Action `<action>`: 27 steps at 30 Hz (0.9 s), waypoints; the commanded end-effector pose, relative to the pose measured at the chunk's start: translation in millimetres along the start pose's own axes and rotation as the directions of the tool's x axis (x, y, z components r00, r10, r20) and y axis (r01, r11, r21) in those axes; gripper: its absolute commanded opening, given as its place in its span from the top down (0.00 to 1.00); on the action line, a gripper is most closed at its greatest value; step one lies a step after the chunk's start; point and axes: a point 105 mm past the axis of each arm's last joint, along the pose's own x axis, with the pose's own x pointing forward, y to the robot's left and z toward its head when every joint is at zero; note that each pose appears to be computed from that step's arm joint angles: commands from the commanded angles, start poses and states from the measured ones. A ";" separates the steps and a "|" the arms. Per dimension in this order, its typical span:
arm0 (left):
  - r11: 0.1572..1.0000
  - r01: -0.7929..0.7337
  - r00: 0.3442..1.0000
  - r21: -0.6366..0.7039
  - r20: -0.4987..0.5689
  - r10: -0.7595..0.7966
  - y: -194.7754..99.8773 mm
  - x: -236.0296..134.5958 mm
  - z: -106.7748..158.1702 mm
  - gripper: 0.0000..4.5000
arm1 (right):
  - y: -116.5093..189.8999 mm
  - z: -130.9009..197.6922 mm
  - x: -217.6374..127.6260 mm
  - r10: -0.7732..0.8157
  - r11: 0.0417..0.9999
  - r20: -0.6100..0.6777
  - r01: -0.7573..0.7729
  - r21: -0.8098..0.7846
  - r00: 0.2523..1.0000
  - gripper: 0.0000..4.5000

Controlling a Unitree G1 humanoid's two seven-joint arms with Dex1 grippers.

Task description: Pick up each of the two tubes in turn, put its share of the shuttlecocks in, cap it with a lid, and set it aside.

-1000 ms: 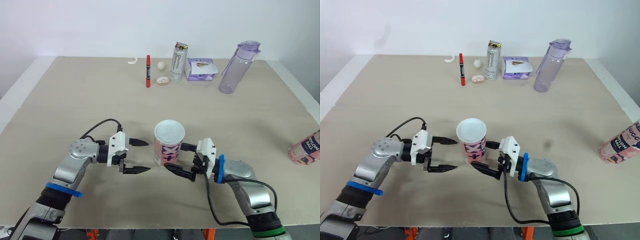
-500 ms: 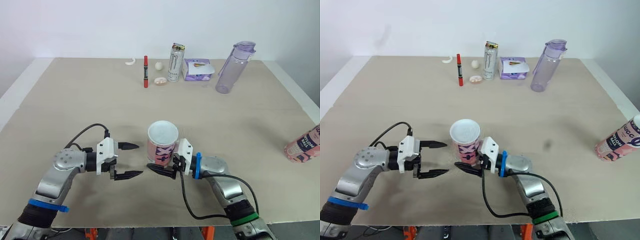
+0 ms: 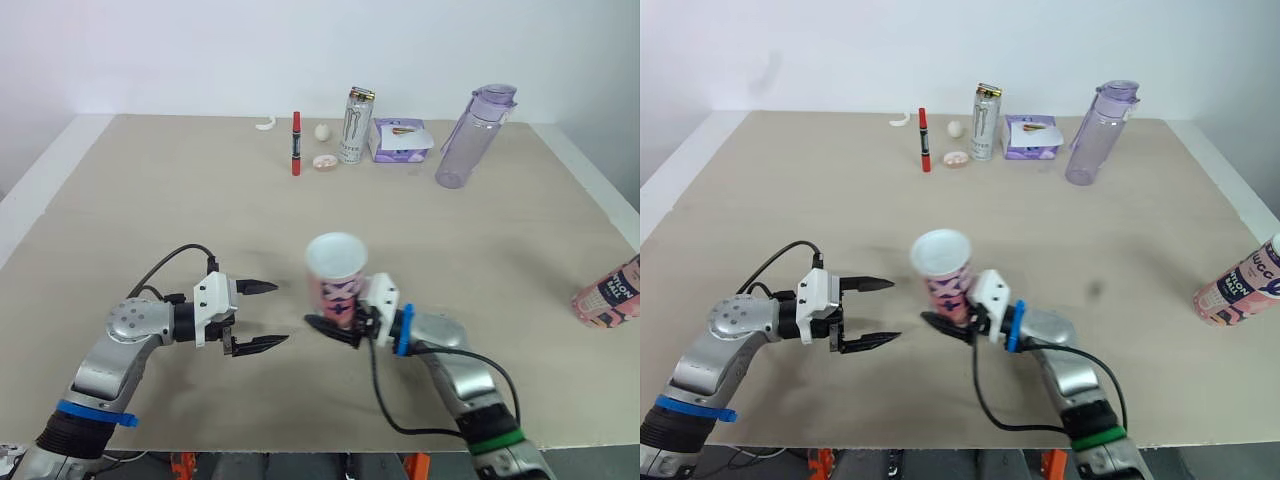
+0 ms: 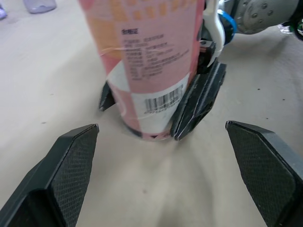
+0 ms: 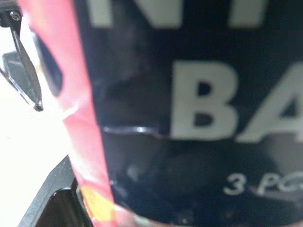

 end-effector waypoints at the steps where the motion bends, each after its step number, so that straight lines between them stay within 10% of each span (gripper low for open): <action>1: 1.000 0.008 0.999 0.025 0.036 -0.009 -2.8 5.2 11.7 0.00 | -57.3 8.1 -27.3 -0.330 0.944 0.031 0.329 0.017 0.944 0.19; 12: 1.000 -0.001 0.996 -0.027 0.092 0.003 5.2 11.0 22.4 0.00 | -112.1 -20.6 -46.2 -0.613 0.785 -0.043 0.615 0.081 0.789 0.19; 27: 0.999 0.033 0.997 -0.041 0.072 -0.030 1.7 9.4 17.7 0.00 | -101.2 -29.4 -54.9 -0.597 0.791 -0.090 0.603 0.103 0.797 0.03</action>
